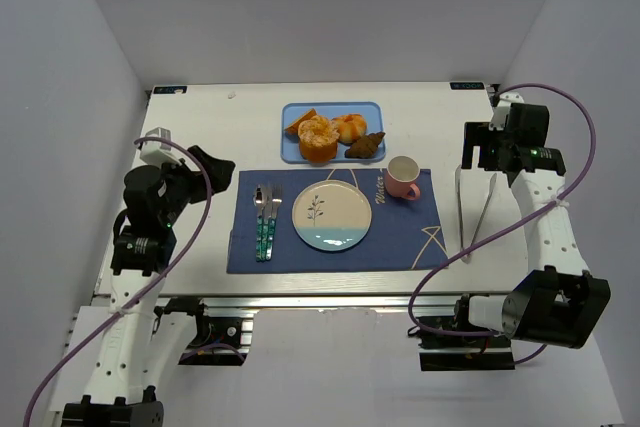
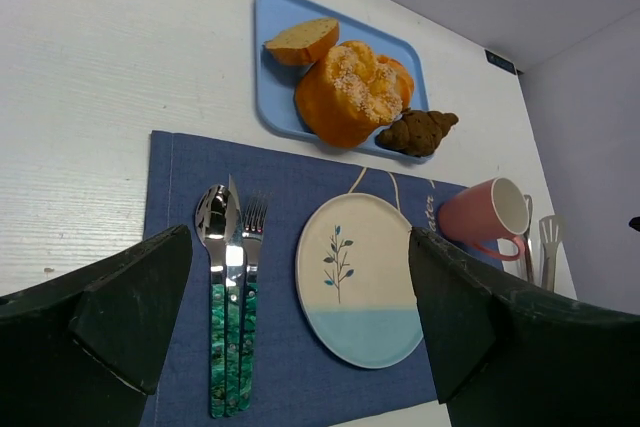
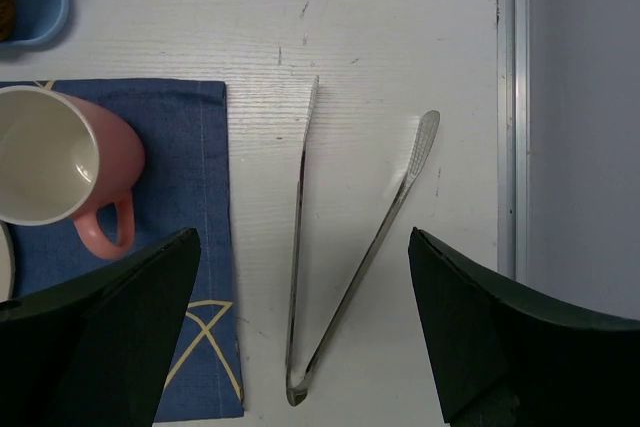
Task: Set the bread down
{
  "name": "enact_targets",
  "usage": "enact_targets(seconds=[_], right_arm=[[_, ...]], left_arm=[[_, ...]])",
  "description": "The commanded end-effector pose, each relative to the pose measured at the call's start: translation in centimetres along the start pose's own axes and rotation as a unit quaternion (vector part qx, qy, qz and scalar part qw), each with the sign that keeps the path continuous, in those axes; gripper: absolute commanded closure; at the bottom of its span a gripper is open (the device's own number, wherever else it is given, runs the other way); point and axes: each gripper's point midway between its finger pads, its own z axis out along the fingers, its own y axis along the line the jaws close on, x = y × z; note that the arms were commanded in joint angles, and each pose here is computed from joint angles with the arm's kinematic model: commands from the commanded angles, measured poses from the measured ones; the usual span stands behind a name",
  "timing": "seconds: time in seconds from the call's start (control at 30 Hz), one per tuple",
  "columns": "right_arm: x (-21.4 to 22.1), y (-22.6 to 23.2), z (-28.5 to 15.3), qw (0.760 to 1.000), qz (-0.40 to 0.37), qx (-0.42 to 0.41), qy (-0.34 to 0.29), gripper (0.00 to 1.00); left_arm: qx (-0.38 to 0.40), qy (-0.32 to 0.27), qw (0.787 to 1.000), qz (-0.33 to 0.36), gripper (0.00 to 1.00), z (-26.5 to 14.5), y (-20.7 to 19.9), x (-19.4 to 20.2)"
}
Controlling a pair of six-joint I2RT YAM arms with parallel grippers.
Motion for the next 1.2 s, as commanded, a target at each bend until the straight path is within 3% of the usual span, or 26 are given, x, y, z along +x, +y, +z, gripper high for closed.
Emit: enact_targets(seconds=[0.0, 0.2, 0.27, 0.33, 0.37, 0.47, 0.57, 0.6, 0.63, 0.67, 0.7, 0.77, 0.8, 0.83, 0.87, 1.07, 1.17], right_arm=[[-2.4, 0.3, -1.8, 0.999, 0.001, -0.009, -0.035, 0.11], [-1.2, 3.1, -3.3, 0.983, -0.134, -0.100, -0.078, 0.11], [-0.5, 4.5, -3.8, 0.969, -0.180, -0.143, -0.096, 0.11], [1.3, 5.8, -4.4, 0.955, -0.217, -0.174, -0.104, 0.11], [1.4, 5.7, -4.7, 0.954, -0.222, -0.166, -0.111, 0.11], [2.4, 4.3, -3.5, 0.966, -0.207, -0.132, -0.076, 0.11], [3.4, 3.5, -2.5, 0.984, -0.124, -0.123, 0.010, 0.11], [4.3, 4.7, -3.1, 0.981, -0.097, -0.165, 0.043, 0.16], [4.9, 4.8, -2.7, 0.979, -0.078, -0.180, 0.061, 0.56], [5.4, 3.9, -2.0, 0.981, -0.048, -0.175, 0.074, 0.88], [5.6, 3.5, -1.6, 0.983, -0.016, -0.165, 0.078, 1.00], [6.6, 2.6, -0.5, 0.985, -0.003, -0.147, 0.095, 1.00], [7.1, 2.0, 0.0, 0.986, 0.005, -0.128, 0.106, 0.92], [7.7, 1.6, 0.8, 0.986, 0.011, -0.119, 0.114, 0.57], [8.0, 1.1, 1.2, 0.987, 0.018, -0.107, 0.119, 0.45], [10.8, 0.6, 3.1, 0.984, 0.029, -0.095, 0.149, 0.13], [12.4, -0.1, 3.9, 0.984, 0.021, -0.076, 0.163, 0.11]], left_arm=[[0.006, 0.005, 1.000, -0.005, 0.02, -0.6, -0.3, 0.4], [-0.005, 0.020, 1.000, 0.001, 0.03, -0.1, 0.6, 1.5], [-0.002, 0.024, 1.000, 0.004, 0.14, 0.3, 0.7, 1.8], [-0.003, 0.034, 0.999, 0.005, 0.30, 0.8, 1.0, 2.3], [-0.001, 0.033, 0.999, 0.008, 0.57, 1.1, 0.9, 2.2], [0.005, 0.043, 0.999, 0.009, 0.84, 1.9, 0.9, 2.5], [0.023, 0.050, 0.998, 0.008, 0.79, 2.9, 0.6, 2.8], [0.033, 0.056, 0.998, 0.006, 0.55, 3.0, 0.4, 3.1], [0.034, 0.065, 0.997, 0.003, 0.40, 3.6, 0.5, 3.6], [0.040, 0.066, 0.997, 0.001, 0.32, 3.9, 0.5, 3.7], [0.043, 0.071, 0.997, 0.001, 0.24, 4.2, 0.5, 4.0], [0.050, 0.089, 0.995, -0.002, 0.21, 4.9, 0.5, 4.7], [0.052, 0.092, 0.994, -0.001, 0.20, 5.2, 0.4, 4.6], [0.055, 0.098, 0.994, -0.001, 0.20, 5.4, 0.4, 4.8], [0.054, 0.105, 0.993, -0.001, 0.20, 5.8, 0.6, 5.2], [0.056, 0.120, 0.991, -0.002, 0.19, 7.0, 1.0, 5.8], [0.060, 0.123, 0.991, -0.004, 0.19, 7.5, 1.0, 6.0]])
